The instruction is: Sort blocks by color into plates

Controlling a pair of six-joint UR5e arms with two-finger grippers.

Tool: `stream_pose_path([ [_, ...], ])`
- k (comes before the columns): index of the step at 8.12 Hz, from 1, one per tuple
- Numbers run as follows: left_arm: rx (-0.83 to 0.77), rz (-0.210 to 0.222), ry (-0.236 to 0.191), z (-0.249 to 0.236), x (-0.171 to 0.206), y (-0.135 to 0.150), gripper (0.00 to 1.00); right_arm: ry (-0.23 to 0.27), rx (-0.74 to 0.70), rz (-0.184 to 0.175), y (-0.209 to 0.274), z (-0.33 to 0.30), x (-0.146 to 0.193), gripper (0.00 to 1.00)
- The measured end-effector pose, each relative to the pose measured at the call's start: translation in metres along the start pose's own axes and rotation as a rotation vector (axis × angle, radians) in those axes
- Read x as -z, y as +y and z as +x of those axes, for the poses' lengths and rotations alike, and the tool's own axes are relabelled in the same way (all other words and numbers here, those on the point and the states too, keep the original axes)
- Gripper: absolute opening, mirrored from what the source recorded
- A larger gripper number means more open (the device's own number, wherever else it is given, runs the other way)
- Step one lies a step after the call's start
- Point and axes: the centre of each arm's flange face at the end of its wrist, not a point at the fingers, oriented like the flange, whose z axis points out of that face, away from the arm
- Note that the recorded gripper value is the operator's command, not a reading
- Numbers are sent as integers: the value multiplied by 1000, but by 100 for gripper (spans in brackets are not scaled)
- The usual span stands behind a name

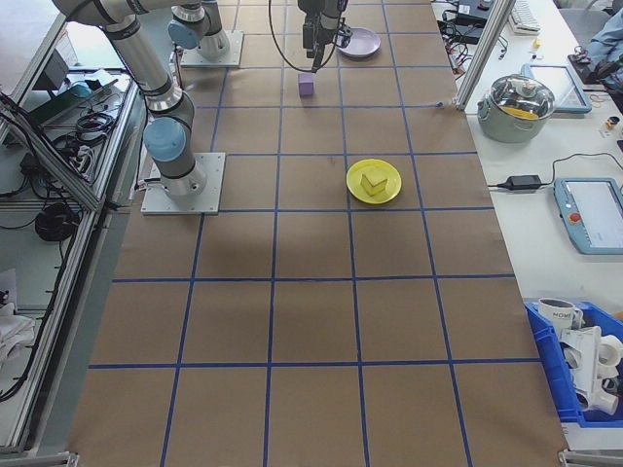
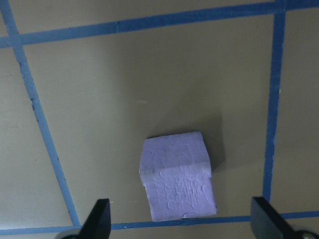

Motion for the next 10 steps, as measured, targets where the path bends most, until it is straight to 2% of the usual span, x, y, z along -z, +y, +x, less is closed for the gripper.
stream_pose_path([
  [3, -6, -45, -10, 2, -39, -2, 100, -4, 0, 2, 2, 0, 1, 100],
  [6, -10, -84, -14, 5, -60, -8, 100, -2, -1, 3, 2, 1, 1, 100],
  [8, -8, -106, -1, 8, -69, -10, 100, -2, -1, 3, 2, 1, 1, 100],
  [9, -7, -116, 6, 9, -73, -10, 82, -1, 0, 3, 3, 1, 1, 100],
  [10, -3, -123, 8, 9, -76, -9, 51, 0, 0, 3, 3, 1, 1, 100],
])
